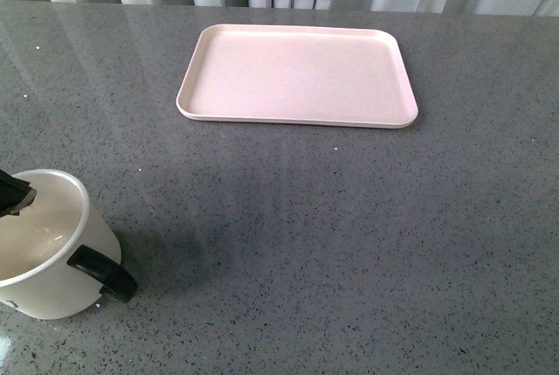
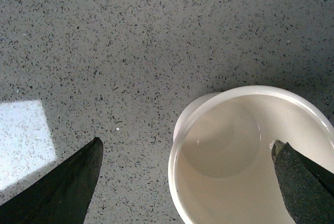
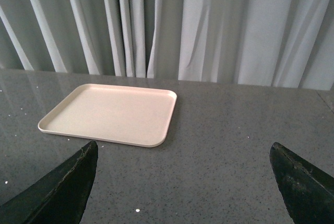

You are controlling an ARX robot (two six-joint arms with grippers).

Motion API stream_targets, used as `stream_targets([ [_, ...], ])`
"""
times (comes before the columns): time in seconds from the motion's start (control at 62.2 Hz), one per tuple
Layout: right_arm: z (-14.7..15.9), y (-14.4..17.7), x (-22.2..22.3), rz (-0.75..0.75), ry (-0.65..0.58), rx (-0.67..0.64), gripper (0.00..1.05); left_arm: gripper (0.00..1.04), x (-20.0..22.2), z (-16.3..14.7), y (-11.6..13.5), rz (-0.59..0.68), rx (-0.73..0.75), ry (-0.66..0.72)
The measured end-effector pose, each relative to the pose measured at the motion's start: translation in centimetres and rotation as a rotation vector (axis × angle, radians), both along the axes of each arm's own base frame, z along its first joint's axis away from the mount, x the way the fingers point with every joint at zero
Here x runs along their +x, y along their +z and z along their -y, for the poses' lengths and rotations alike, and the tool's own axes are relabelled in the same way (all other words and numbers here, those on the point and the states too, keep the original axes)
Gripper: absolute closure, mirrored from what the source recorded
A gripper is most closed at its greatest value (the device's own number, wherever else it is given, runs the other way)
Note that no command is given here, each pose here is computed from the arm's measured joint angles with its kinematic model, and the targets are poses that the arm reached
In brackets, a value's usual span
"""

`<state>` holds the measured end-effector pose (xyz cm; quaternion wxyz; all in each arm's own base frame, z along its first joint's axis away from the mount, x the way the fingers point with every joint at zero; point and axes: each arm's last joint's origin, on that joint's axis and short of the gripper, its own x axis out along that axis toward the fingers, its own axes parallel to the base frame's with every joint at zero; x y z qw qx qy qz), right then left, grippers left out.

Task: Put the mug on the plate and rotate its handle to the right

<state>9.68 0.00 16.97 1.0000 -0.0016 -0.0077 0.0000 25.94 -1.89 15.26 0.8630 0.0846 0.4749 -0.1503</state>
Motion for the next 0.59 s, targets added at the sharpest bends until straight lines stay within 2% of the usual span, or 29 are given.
stream_targets([
  [0.595, 0.0, 0.0, 0.0, 0.0, 0.0, 0.0, 0.09, 0.09, 0.9, -1.6, -1.6, -0.062, 0.02, 0.01],
])
